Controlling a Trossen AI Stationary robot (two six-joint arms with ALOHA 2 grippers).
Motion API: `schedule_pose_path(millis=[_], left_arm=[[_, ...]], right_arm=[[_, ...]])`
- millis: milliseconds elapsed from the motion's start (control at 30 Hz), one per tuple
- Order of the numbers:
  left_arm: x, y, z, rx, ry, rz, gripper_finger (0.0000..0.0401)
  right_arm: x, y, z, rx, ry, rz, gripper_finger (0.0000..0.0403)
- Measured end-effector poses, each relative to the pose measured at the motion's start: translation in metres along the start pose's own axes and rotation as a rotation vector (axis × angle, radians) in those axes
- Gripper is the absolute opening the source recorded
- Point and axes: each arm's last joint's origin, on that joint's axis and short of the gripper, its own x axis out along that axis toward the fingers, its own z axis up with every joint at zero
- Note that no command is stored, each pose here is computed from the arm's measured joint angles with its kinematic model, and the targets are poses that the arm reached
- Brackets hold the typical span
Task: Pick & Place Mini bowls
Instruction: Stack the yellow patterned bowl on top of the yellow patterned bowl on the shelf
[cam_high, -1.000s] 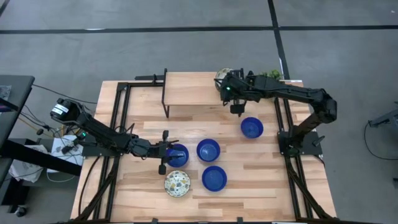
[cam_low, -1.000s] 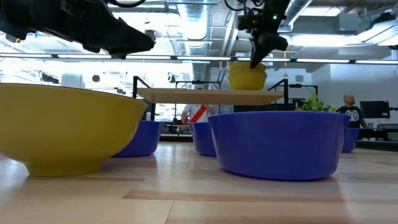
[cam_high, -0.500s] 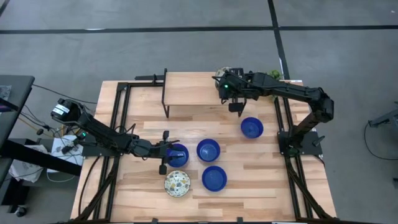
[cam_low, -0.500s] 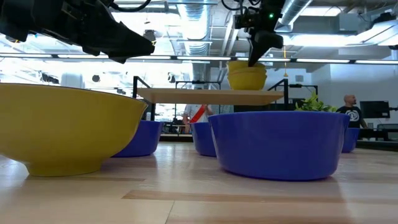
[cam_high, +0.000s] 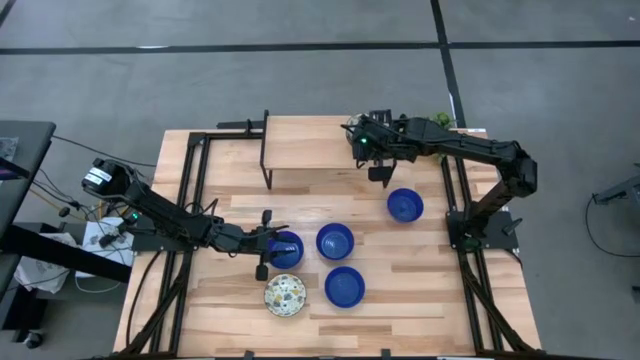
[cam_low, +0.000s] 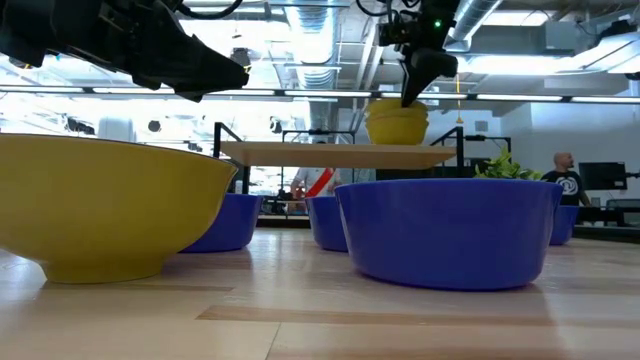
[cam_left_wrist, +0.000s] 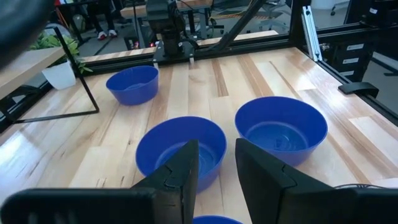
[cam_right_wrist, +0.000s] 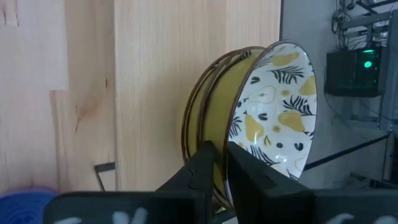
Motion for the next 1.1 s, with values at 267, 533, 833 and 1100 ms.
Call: schedule_pose_path(millis=[267, 533, 833, 1100], left_arm=[[0.0, 0.0, 0.0, 0.0, 0.0, 0.0, 0.0106], [0.0, 0.0, 0.0, 0.0, 0.0, 0.0, 0.0106], [0.0, 0.0, 0.0, -0.001, 0.0, 0.0, 0.0106], [0.0, 0.0, 0.0, -0.026, 0.001, 0.0, 0.0106]], right_arm=[[0.0, 0.0, 0.0, 0.01, 0.003, -0.006, 0.0071], [-0.003, 0.004, 0.003, 0.035, 0.002, -0.018, 0.0112], [-0.015, 0.012, 0.008, -0.009, 0.029, -0.149, 0.0139], [-0.046, 0.015, 0.012, 0.065, 0.042, -0.22, 0.0131]])
